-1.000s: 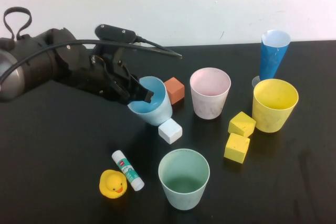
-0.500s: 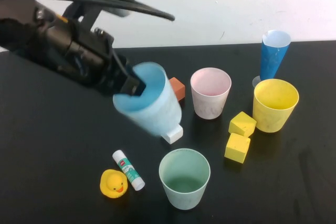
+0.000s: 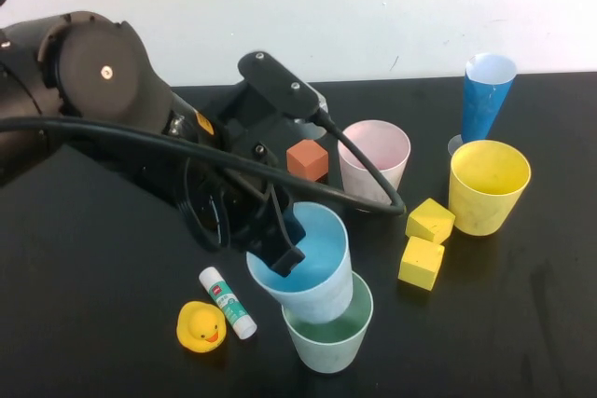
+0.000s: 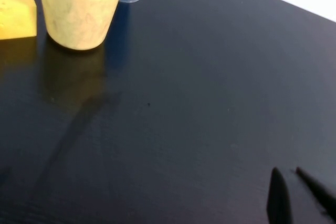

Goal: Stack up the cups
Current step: Place the blue cup on the green cup, then pick up the yellow cup, then place the yellow cup on the pink cup

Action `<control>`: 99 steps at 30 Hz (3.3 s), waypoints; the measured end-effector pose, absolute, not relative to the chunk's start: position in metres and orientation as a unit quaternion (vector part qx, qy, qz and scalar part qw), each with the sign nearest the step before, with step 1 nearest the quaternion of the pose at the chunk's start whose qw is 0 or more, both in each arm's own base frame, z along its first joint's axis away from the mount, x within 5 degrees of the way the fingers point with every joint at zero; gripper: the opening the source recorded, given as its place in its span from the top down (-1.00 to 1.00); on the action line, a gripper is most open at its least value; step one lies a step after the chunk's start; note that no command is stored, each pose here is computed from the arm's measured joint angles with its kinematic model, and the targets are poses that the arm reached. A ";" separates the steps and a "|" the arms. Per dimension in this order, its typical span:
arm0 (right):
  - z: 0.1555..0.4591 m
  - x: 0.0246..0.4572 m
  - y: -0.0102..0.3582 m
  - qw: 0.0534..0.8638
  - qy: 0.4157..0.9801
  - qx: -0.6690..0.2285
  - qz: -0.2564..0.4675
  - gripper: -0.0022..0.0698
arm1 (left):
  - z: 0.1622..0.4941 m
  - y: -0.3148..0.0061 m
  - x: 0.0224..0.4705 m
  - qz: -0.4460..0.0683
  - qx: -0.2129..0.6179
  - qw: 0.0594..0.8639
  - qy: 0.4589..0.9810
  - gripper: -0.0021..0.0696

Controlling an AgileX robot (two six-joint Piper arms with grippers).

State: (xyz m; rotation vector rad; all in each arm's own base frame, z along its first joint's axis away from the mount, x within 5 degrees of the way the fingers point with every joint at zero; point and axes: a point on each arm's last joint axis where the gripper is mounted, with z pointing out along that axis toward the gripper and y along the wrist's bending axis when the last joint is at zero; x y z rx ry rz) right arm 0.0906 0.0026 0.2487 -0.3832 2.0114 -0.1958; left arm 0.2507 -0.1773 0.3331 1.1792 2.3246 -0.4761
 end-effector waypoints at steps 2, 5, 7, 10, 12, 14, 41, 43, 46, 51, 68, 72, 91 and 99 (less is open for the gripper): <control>0.249 0.091 0.003 0.516 0.838 -0.160 -0.082 0.95 | 0.334 -0.178 0.252 -0.172 0.429 0.253 0.850 0.84; 0.249 0.091 0.003 0.516 0.838 -0.160 -0.082 0.95 | 0.334 -0.178 0.253 -0.171 0.428 0.257 0.849 0.62; 0.249 0.091 0.003 0.516 0.838 -0.159 -0.081 0.95 | 0.334 -0.178 0.253 -0.171 0.429 0.258 0.849 0.39; 0.249 0.091 0.003 0.517 0.837 -0.158 -0.080 0.95 | 0.334 -0.178 0.253 -0.171 0.430 0.258 0.848 0.15; 0.249 0.091 0.003 0.518 0.838 -0.156 -0.076 0.95 | 0.334 -0.178 0.253 -0.170 0.430 0.259 0.848 0.08; 0.249 0.091 0.003 0.518 0.838 -0.154 -0.074 0.95 | 0.334 -0.178 0.253 -0.170 0.430 0.261 0.847 0.05; 0.334 0.216 0.039 0.392 0.842 -0.361 0.083 0.95 | 0.458 -0.110 0.172 -0.110 0.337 0.613 0.706 0.94; 0.326 0.238 0.041 0.375 0.847 -0.364 0.099 0.95 | 0.453 -0.101 0.160 -0.095 0.338 0.627 0.696 0.94; 0.317 0.263 0.042 0.354 0.852 -0.367 0.115 0.95 | 0.431 -0.089 0.144 -0.069 0.349 0.623 0.697 0.94; 0.303 0.291 0.050 0.335 0.856 -0.373 0.126 0.90 | 0.389 -0.067 0.114 -0.041 0.359 0.611 0.705 0.94; 0.244 0.361 0.064 0.303 0.873 -0.363 0.119 -0.27 | 0.332 -0.038 0.080 -0.026 0.314 0.592 0.742 0.94; 0.233 0.365 0.065 0.295 0.878 -0.354 0.126 0.13 | 0.320 -0.035 0.083 -0.001 0.312 0.580 0.753 0.94; 0.341 0.374 0.155 0.420 0.757 -0.472 0.167 0.87 | 0.308 -0.024 0.092 0.013 0.200 0.598 0.776 0.94; 0.325 0.399 0.169 0.413 0.765 -0.473 0.140 0.87 | 0.309 -0.025 0.092 0.004 0.197 0.604 0.772 0.94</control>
